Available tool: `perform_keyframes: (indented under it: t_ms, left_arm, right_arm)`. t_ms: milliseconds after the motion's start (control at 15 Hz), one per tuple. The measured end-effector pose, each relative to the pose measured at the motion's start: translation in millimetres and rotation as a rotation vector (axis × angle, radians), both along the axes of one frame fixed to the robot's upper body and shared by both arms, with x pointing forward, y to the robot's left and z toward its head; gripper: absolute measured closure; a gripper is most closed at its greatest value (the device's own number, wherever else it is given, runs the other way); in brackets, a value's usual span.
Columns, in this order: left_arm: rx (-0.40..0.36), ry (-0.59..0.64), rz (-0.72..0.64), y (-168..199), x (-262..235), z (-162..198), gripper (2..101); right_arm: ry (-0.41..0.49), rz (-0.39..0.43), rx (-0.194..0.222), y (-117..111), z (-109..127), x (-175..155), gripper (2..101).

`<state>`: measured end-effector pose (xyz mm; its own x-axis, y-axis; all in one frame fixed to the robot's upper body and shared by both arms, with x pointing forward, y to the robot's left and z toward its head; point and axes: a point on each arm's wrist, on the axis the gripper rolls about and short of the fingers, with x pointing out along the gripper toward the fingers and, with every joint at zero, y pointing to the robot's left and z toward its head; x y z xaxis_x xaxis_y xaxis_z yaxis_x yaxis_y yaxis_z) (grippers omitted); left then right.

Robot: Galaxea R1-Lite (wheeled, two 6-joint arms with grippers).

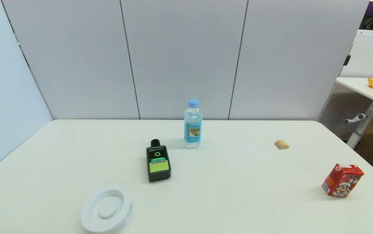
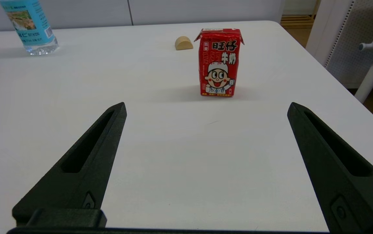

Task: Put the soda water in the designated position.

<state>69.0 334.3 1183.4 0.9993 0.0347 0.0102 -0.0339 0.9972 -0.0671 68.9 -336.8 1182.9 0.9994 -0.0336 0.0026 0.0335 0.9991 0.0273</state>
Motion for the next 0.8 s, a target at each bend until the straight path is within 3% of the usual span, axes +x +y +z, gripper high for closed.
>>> perform_keyframes:
  t_ms: [800]
  left_arm:
    - [-0.005,0.002,0.001,0.0,0.0,-0.2,5.4]
  right_arm:
    - [0.0,0.0,0.0,0.0,-0.1,0.0,4.3]
